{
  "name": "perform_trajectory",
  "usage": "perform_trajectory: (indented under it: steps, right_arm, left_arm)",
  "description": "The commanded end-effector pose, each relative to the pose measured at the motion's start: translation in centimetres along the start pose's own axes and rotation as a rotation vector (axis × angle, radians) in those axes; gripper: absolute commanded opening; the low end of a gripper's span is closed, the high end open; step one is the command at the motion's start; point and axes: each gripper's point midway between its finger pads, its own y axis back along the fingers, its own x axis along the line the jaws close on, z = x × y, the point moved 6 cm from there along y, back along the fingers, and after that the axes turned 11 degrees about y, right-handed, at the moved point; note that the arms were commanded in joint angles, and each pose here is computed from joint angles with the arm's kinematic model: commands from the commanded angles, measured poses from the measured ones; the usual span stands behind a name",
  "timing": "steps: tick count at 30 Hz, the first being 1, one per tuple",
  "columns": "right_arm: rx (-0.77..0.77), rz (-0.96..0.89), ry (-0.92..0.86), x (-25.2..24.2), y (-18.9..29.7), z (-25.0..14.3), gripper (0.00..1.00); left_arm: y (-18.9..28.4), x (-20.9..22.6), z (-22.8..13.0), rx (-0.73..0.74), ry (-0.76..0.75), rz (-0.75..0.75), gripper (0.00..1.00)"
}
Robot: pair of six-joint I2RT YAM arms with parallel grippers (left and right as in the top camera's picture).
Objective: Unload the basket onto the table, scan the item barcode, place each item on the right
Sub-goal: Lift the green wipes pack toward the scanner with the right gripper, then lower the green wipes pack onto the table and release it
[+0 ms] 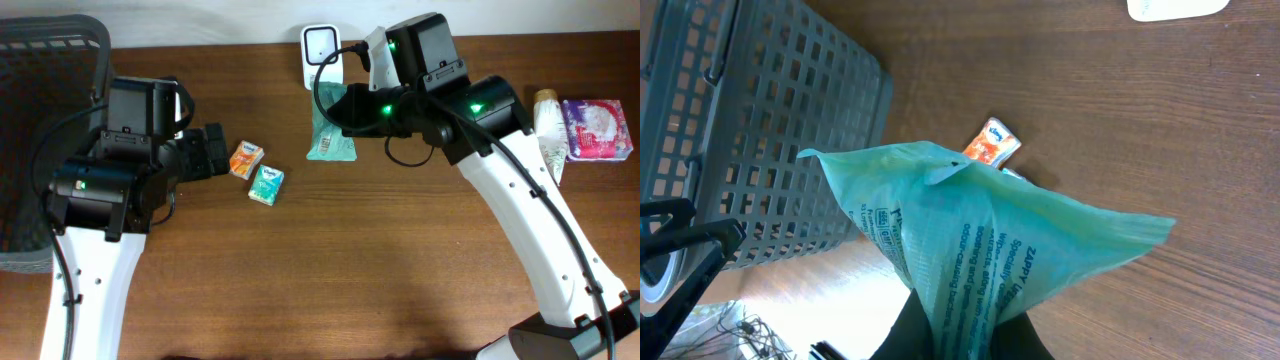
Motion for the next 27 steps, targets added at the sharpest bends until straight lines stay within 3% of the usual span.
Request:
perform_trajectory:
  steps: [1, 17, 21, 27]
  right_arm:
    - [-0.032, 0.0, 0.019, 0.4, 1.1, 0.5, 0.04]
    - [0.048, -0.028, -0.015, -0.3, 0.4, -0.9, 0.04]
    - [0.104, -0.196, -0.069, -2.7, -0.5, -2.0, 0.04]
    - [0.241, -0.304, -0.116, -5.5, -3.8, -3.8, 0.04]
  left_arm:
    - [0.2, 0.1, 0.3, -0.012, 0.011, 0.002, 0.99]
    - [0.2, 0.1, 0.3, -0.012, 0.011, 0.002, 0.99]
    - [0.2, 0.1, 0.3, -0.012, 0.011, 0.002, 0.99]
    - [0.2, 0.1, 0.3, -0.012, 0.011, 0.002, 0.99]
